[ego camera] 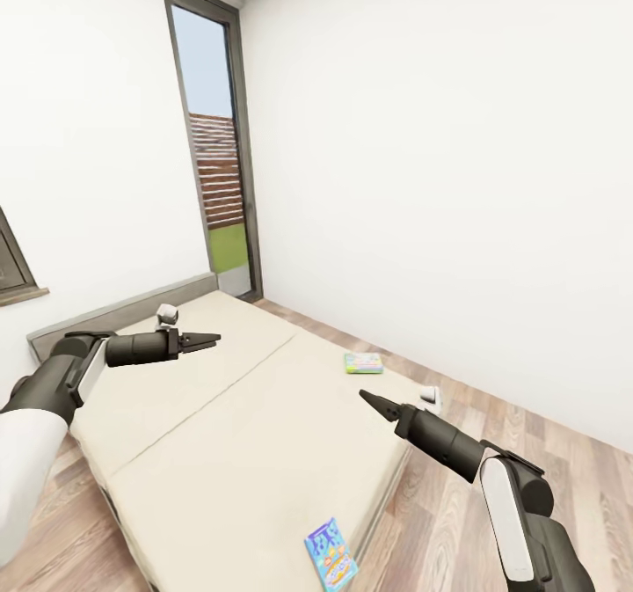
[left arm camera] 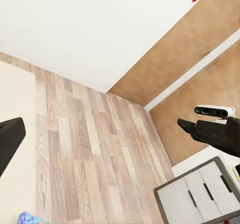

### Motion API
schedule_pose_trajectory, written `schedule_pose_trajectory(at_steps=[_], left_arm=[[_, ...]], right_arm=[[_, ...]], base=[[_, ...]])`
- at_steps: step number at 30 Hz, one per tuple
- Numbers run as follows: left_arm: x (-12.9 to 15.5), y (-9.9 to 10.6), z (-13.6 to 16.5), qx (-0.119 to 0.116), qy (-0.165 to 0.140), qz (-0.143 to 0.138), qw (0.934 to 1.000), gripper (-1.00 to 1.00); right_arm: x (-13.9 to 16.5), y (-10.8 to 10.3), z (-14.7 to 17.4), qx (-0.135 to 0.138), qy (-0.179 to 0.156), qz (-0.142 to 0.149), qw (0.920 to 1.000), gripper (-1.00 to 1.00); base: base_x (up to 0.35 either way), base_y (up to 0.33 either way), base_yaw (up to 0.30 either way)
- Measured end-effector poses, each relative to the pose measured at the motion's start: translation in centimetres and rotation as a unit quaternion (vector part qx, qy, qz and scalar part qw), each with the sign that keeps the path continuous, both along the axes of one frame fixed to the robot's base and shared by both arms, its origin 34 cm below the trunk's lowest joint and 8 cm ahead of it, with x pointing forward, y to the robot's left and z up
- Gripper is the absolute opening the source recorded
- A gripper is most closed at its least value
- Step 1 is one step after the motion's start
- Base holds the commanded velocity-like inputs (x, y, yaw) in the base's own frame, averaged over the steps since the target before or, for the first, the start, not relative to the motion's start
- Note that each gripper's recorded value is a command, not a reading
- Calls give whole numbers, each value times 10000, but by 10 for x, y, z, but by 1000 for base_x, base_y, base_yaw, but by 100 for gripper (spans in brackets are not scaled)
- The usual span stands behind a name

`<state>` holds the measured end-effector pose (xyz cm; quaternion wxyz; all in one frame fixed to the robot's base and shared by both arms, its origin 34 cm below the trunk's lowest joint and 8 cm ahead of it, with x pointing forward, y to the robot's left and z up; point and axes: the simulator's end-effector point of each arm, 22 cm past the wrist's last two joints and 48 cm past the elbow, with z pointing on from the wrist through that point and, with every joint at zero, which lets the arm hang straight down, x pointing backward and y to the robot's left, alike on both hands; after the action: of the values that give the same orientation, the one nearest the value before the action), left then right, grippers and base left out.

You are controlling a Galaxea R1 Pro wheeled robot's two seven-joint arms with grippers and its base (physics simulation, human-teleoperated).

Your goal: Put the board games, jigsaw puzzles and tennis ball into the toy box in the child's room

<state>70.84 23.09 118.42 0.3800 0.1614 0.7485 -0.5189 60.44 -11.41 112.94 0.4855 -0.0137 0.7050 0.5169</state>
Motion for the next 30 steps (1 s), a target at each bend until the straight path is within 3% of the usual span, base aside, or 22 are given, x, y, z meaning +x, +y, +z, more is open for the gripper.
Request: schedule_pose_trajectory(at_steps=[14,30], left_arm=[[0,-4,0,-17,-3,-18,10000,100],[0,-4,0,-17,-4,-21,10000,100]], right_arm=[[0,0,0,3,-4,4,10000,100],[0,0,0,4,-5,6,10000,100]], base=[[2,-133,15],[0,-120,179]])
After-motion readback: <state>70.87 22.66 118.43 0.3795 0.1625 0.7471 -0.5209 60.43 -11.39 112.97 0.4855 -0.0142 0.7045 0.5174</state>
